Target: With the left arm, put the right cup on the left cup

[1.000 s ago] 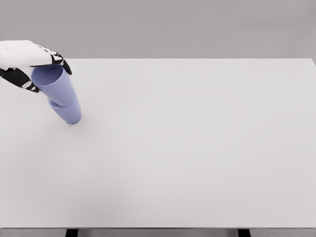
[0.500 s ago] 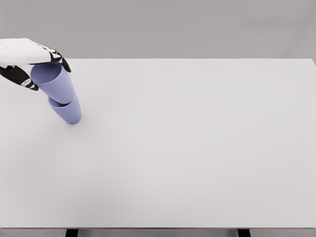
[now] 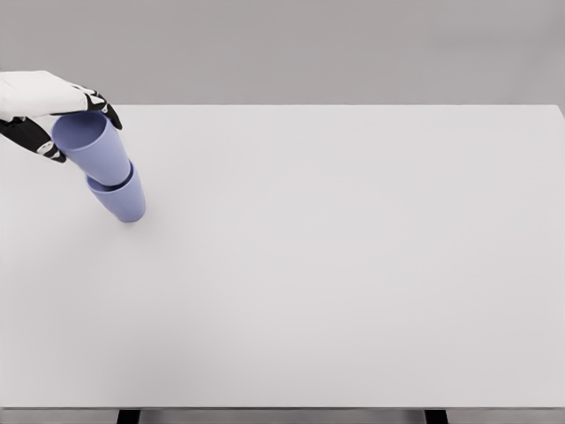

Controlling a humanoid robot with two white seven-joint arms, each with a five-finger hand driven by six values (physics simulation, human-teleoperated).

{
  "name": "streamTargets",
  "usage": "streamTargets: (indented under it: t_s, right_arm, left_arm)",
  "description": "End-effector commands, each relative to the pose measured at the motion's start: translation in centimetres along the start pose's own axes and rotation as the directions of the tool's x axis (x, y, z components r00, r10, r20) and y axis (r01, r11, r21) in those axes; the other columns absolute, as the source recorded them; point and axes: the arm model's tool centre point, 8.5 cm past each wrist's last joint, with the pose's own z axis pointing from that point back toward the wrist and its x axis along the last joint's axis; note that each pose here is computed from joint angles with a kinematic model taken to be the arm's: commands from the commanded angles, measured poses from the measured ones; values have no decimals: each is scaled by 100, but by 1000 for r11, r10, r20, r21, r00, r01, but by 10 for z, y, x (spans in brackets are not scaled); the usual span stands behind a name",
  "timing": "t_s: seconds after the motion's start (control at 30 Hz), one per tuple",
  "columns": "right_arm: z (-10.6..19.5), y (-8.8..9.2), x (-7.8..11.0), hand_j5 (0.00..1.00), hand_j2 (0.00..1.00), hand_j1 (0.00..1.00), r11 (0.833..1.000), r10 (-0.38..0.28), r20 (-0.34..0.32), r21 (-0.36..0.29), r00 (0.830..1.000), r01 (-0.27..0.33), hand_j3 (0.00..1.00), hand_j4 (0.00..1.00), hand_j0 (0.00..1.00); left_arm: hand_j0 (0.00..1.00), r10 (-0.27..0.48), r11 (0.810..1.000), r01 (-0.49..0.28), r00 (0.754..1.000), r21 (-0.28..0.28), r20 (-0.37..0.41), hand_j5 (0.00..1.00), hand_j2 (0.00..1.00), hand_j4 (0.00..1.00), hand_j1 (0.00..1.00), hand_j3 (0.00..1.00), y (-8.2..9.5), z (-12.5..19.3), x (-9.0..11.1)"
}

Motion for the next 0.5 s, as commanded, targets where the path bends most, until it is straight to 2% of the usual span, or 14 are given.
streamTargets:
  t_s: [0.0, 0.47]
  right_arm:
    - [0, 0, 0, 100, 100, 100, 1000, 1, 0, 0, 1000, -1, 100, 100, 100]
    - [0, 0, 0, 100, 100, 100, 1000, 1, 0, 0, 1000, -1, 100, 100, 100]
  left_arm:
    - [73, 3, 1000, -3, 1000, 2, -3, 73, 73, 73, 73, 73, 1, 0, -1]
    - [73, 18, 1000, -18, 1000, -4, -16, 73, 73, 73, 73, 73, -2, -2, -9]
